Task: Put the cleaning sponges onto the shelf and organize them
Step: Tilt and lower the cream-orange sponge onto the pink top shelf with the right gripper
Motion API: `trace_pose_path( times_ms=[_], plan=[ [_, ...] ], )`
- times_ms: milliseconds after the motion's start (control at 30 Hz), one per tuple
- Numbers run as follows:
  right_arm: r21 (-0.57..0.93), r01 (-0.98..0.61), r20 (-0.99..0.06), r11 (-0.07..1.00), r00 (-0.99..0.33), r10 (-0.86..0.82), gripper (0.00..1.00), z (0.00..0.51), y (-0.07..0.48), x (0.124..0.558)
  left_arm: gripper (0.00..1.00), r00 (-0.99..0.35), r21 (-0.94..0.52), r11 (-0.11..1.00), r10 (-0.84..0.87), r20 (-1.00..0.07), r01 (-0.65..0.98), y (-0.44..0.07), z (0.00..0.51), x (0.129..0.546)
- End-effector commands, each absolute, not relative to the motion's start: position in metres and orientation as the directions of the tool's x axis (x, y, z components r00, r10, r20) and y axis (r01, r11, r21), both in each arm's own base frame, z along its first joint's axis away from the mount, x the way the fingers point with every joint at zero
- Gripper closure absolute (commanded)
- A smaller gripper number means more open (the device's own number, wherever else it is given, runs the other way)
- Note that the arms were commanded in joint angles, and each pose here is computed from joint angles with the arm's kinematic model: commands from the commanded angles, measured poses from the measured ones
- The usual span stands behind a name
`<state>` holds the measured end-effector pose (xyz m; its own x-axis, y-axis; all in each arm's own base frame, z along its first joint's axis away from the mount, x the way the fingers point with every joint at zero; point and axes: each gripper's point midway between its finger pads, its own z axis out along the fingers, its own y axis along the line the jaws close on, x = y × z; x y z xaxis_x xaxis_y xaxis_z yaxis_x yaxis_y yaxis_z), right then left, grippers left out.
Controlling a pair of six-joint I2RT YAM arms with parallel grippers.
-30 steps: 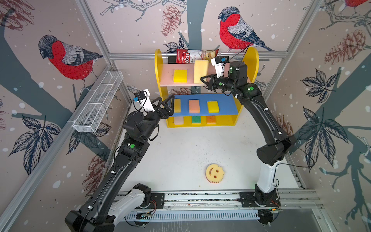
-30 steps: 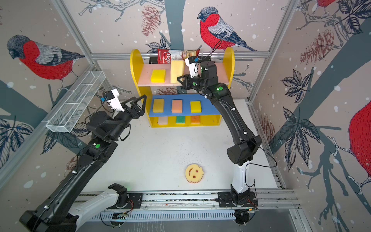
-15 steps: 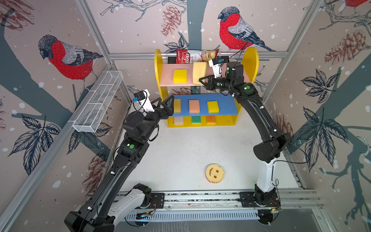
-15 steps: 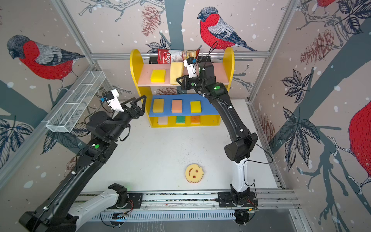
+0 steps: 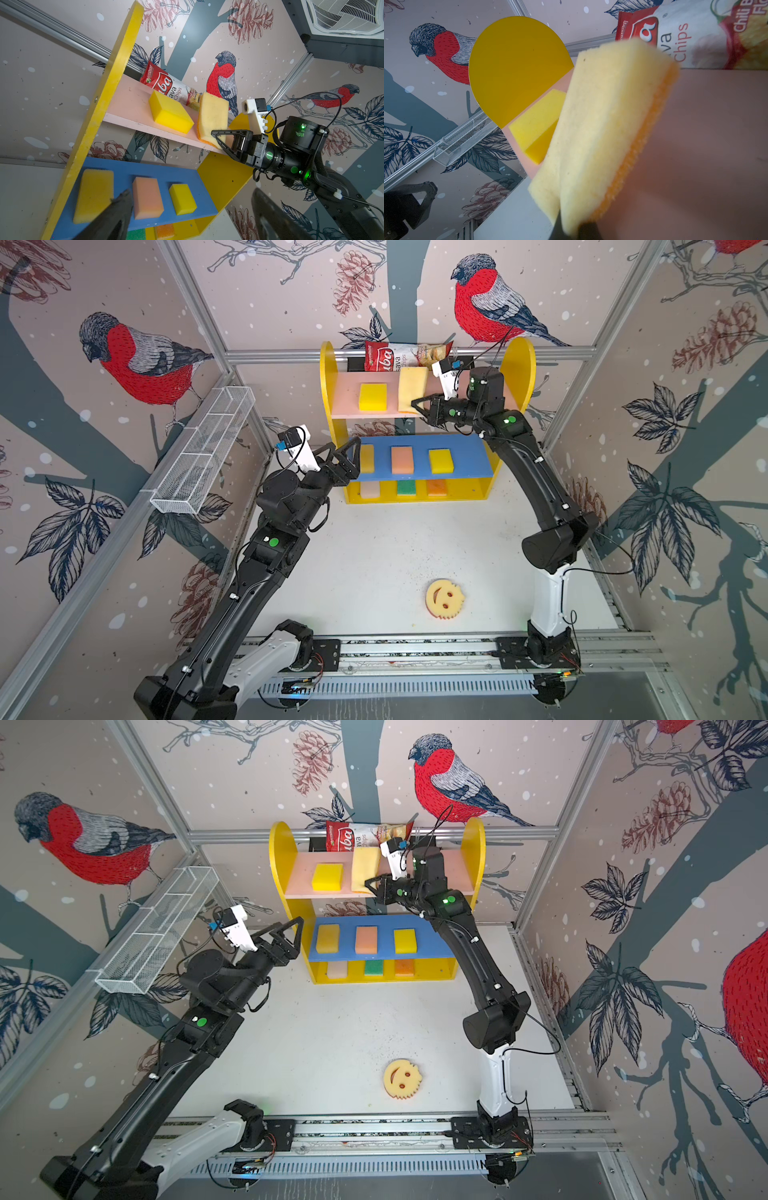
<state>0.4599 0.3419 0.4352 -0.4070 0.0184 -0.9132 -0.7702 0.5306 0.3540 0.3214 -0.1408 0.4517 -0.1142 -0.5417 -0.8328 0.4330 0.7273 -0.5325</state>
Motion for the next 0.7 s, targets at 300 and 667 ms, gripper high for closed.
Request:
trace_pose_path(
  times_ms=[300,667],
  plan=[
    [0.337,-0.716,-0.906,0.611,-0.423,0.004,0.67,0.412,0.334,0.482,0.11,-0.114,-0.535,0.725,-0.545,-0.831,0.434,-0.141,0.453,0.322],
    [0.357,-0.669,-0.895,0.651,-0.444,0.034,0.34,0.407,0.325,0.493,0.11,-0.120,-0.538,0.730,-0.543,-0.831,0.421,-0.140,0.450,0.324]
  ],
)
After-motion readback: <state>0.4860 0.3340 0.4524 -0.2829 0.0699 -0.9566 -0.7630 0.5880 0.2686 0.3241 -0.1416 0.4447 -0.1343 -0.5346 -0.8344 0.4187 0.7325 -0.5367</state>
